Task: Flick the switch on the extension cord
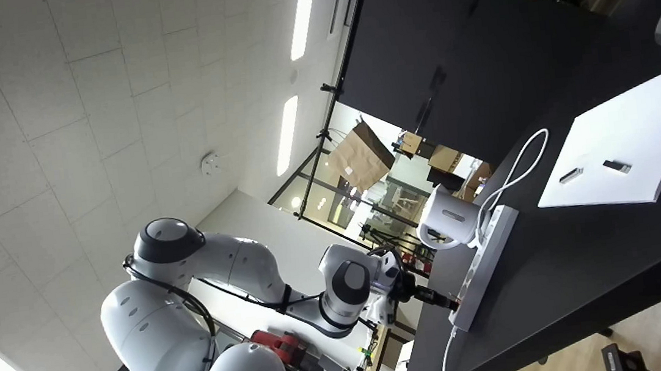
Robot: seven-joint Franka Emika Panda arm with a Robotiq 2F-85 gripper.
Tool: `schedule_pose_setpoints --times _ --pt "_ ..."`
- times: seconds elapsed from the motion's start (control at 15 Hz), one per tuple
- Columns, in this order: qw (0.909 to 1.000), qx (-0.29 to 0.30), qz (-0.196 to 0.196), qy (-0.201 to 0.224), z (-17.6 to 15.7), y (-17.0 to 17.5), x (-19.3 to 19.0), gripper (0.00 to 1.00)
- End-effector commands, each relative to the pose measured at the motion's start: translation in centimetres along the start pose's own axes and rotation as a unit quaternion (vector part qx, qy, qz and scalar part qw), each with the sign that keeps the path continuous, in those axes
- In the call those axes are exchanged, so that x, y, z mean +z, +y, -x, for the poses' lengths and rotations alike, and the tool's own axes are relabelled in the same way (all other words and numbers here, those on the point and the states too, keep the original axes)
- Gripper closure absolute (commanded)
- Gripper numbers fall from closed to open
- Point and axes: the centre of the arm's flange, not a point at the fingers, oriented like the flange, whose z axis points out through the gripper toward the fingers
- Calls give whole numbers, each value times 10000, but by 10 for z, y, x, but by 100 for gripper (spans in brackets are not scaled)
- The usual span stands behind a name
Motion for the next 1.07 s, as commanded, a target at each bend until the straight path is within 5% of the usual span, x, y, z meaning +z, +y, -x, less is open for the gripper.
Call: schedule_pose_setpoints --times 0.0,0.6,1.0 --pt "10000 52 41 -31 -9 -12 8 100" --pt "9981 -328 450 -280 -15 -34 22 100" --pt "9859 -1105 1151 -495 -8 -54 37 100"
